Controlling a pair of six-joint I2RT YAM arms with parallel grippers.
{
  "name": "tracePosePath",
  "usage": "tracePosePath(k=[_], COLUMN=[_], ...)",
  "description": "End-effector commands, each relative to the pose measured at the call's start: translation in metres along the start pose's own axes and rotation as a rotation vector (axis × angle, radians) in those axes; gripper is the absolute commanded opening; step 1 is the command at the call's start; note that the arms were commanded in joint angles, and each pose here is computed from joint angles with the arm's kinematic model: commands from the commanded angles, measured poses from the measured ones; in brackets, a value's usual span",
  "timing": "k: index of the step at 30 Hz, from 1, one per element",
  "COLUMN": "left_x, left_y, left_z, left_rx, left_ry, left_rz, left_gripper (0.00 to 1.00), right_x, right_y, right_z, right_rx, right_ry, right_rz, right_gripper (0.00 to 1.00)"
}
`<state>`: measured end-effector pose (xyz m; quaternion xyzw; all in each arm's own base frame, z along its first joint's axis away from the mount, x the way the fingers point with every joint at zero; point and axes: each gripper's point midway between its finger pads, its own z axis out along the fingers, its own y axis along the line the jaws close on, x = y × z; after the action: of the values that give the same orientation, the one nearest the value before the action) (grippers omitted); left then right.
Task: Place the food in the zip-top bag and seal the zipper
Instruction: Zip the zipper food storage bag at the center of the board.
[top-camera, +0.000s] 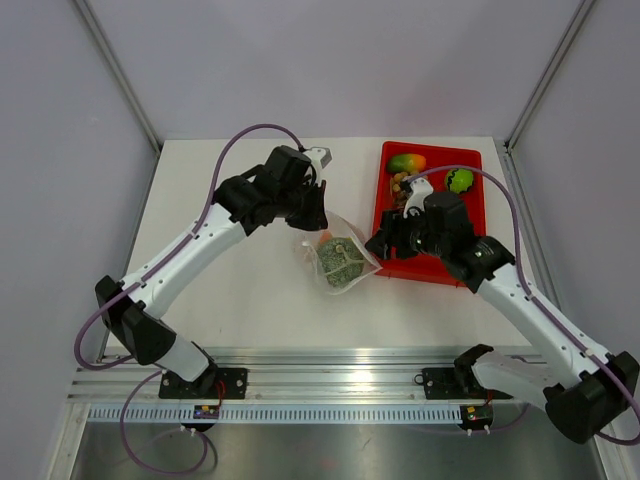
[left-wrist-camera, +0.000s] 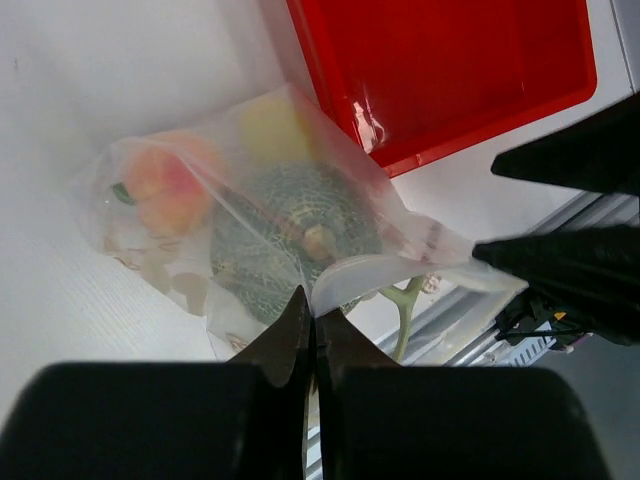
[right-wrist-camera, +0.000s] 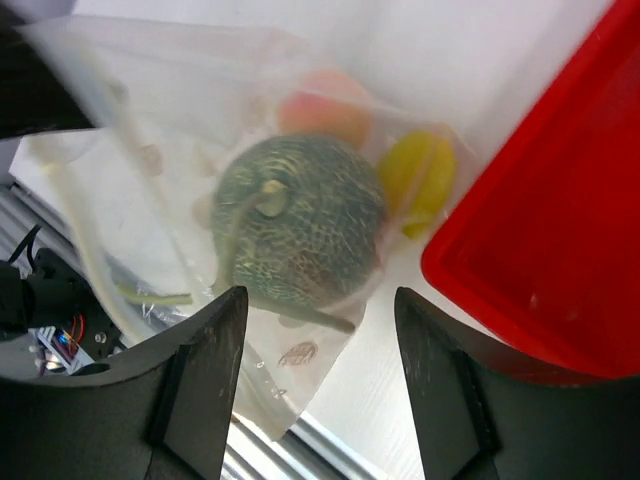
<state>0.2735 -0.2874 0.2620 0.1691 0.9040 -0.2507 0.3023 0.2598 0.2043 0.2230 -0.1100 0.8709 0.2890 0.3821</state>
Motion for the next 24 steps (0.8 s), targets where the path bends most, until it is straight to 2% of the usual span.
tracePosePath(k=[1,3,6,15,24], left_x=[-0.025,-0.023,-0.022,-0.022,-0.024], left_y=[-0.017,-0.014,-0.012,-0.010,-0.009], left_z=[-0.007,-0.005,-0.004,0.006,0.008], left_rx=[0.081,0.074,0.075,0.072,0.063], left_ry=[-0.077,-0.069,-0.064,-0.055,-0.056], left_rz=[-0.010,-0.019,-0.043,-0.105,-0.113], left_gripper=[0.00,0.00,0.00,0.00,0.00], right_x=[-0.029,-0.035,-0.030,-0.016,-0.009], right_y=[0.026,0.030,0.036,0.057,0.073], right_z=[-0.025,-0.031,-0.039,-0.028,-0.001], right_rx=[-0.075,-0.104,-0.150,-0.205,-0.163], right_ry=[-0.238,-0.311,-0.342,-0.244,-0.190], right_rz=[-0.193,-0.240,-0.287,-0.365,-0.369], right_gripper=[0.68,0.67,0.67,0.74,0.74])
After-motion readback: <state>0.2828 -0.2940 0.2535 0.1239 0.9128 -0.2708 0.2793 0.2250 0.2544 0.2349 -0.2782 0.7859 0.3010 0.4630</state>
